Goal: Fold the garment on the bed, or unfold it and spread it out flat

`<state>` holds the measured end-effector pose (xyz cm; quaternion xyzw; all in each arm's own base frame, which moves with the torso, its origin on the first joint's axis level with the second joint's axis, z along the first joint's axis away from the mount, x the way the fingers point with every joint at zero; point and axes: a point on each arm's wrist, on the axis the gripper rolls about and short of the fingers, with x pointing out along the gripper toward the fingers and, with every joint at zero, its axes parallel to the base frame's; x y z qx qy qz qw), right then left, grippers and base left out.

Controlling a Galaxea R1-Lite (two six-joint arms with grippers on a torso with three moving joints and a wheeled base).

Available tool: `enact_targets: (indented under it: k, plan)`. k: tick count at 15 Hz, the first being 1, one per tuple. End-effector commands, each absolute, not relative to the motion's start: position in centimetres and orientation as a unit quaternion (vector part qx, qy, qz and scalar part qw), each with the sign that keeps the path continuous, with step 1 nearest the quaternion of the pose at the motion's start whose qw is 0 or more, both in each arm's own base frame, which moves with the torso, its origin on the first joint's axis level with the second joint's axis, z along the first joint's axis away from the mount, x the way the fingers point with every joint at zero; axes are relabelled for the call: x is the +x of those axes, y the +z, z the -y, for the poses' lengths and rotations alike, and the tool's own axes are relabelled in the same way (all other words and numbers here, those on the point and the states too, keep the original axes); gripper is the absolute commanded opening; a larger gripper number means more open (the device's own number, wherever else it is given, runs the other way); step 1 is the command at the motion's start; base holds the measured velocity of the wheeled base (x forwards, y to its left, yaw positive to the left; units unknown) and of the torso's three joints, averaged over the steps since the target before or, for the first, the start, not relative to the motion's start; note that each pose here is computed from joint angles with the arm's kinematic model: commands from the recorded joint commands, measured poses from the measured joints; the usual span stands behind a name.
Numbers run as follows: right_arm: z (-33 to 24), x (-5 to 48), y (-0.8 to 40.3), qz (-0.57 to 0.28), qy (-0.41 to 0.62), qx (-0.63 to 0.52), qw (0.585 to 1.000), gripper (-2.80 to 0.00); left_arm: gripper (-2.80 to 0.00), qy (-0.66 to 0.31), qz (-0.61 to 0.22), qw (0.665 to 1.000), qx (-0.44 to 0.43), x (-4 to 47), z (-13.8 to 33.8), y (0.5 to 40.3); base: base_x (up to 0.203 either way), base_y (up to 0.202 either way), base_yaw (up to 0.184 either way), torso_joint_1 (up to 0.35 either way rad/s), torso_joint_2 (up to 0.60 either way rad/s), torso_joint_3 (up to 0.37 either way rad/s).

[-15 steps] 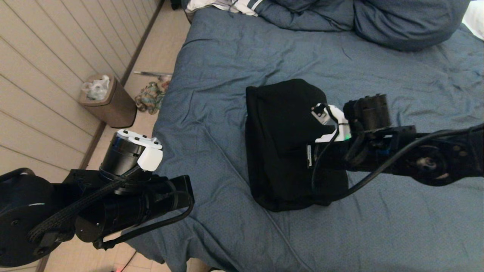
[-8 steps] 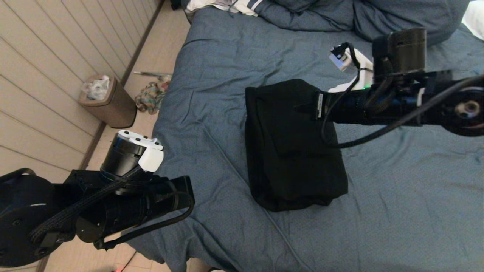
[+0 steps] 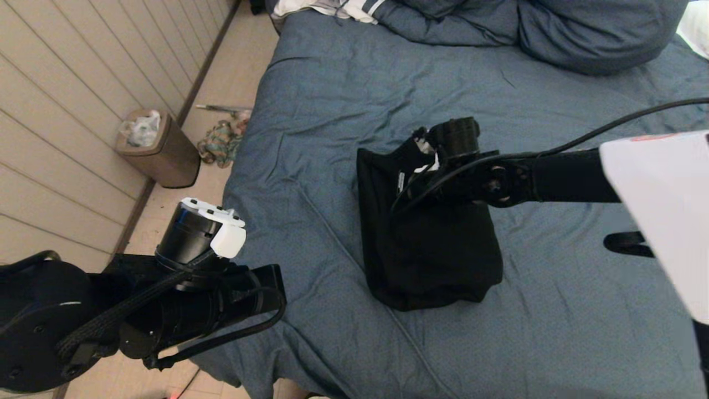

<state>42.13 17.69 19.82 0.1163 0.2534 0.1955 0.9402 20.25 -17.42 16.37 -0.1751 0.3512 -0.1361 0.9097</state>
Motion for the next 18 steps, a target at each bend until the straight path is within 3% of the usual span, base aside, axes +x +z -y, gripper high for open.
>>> enact_targets:
  k: [1,5,10,15,18]
  plan:
    - [-18.5,43.7,15.7,-0.295,0.186,0.109,0.931,-2.80,-2.80,-0.133,-0.354,0.909,-0.175,20.3,17.5,16.1,0.000,0.000,0.000,0.000,0.00,0.000]
    - [-17.9,43.4,16.7,-0.290,0.184,0.106,0.933,-2.80,-2.80,-0.134,-0.354,0.909,-0.175,20.3,17.5,16.1,0.000,0.000,0.000,0.000,0.00,0.000]
    - [-15.7,38.2,26.3,-0.216,0.198,0.120,0.948,-2.80,-2.80,-0.146,-0.319,0.916,-0.192,19.3,16.5,18.3,0.000,0.000,0.000,0.000,0.00,0.000]
    - [-9.9,24.1,37.7,-0.100,0.219,0.123,0.963,-2.80,-2.80,-0.189,-0.189,0.939,-0.216,13.4,11.2,26.3,0.000,0.000,0.000,0.000,0.00,0.000]
    - [-5.1,12.4,39.4,-0.056,0.208,0.115,0.970,-2.80,-2.80,-0.154,-0.135,0.957,-0.206,7.2,5.3,28.9,0.000,0.000,0.000,0.000,0.00,0.000]
